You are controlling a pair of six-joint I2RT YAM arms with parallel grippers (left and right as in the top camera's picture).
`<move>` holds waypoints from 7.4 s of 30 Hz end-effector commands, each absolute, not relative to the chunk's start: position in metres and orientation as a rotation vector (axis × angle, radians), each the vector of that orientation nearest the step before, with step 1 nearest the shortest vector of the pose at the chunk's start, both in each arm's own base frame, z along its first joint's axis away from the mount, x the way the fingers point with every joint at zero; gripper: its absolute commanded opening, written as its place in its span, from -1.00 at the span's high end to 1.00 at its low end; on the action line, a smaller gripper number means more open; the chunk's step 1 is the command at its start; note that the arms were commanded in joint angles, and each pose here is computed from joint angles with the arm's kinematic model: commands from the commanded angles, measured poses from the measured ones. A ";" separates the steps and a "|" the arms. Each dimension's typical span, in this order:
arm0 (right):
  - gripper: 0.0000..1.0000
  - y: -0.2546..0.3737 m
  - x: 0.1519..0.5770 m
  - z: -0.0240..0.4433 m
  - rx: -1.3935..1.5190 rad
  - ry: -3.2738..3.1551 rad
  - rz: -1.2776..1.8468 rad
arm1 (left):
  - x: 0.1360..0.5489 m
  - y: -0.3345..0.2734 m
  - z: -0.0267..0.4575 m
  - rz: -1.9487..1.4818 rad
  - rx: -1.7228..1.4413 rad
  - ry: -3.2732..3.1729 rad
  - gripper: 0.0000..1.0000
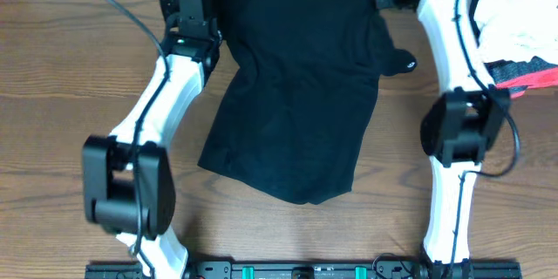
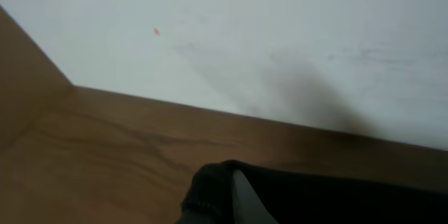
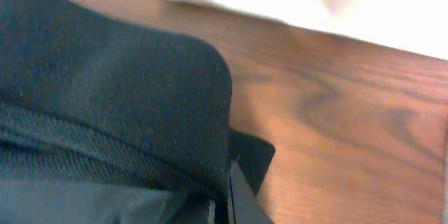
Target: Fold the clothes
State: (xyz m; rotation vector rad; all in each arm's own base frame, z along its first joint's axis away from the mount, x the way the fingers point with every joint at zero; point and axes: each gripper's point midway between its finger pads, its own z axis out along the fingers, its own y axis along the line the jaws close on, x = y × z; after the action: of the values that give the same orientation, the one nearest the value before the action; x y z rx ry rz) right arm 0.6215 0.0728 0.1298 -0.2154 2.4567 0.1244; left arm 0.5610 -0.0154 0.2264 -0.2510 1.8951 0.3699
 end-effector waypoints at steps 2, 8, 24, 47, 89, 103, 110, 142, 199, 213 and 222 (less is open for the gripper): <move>0.97 0.052 0.649 0.112 -0.087 2.398 0.111 | 0.576 0.006 0.224 0.406 -0.339 1.814 0.88; -0.98 0.058 0.666 0.126 -0.048 2.304 0.135 | 0.586 0.011 0.224 0.392 -0.366 1.754 -0.96; -0.99 0.055 0.569 0.233 -0.072 2.439 0.166 | 0.521 0.014 0.261 0.397 -0.369 1.936 -0.96; 0.56 0.042 0.559 0.062 0.081 2.822 0.224 | 0.453 -0.022 0.169 0.177 -0.221 2.461 -0.97; 0.97 -0.079 0.578 -0.010 0.286 2.681 0.104 | 0.454 -0.022 0.162 0.184 -0.219 2.479 -0.97; -0.21 -0.011 0.557 0.136 0.142 2.692 0.379 | 0.407 -0.041 0.132 0.060 -0.153 2.727 -0.97; -0.31 0.016 0.524 0.182 0.027 2.718 0.356 | 0.351 -0.048 0.105 0.010 -0.119 2.970 -0.83; -0.36 0.036 0.518 0.180 -0.016 2.745 0.368 | 0.287 -0.116 0.015 -0.083 0.797 2.963 0.07; -0.42 0.034 0.513 0.178 -0.045 2.768 0.343 | 0.445 0.158 0.058 0.321 -0.469 2.389 0.88; -0.43 0.043 0.512 0.177 -0.071 2.772 0.347 | 0.460 0.137 0.075 -0.109 -0.582 2.288 -0.96; -0.44 0.043 0.512 0.177 -0.070 2.771 0.342 | 0.359 0.038 0.050 -0.616 -0.766 2.722 -0.97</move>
State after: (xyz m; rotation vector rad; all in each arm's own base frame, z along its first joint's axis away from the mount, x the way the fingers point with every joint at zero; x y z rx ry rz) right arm 0.5113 0.0411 0.1784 -0.0434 2.7724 0.3517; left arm 0.3645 0.0689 0.0356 -0.7951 2.7013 -0.4375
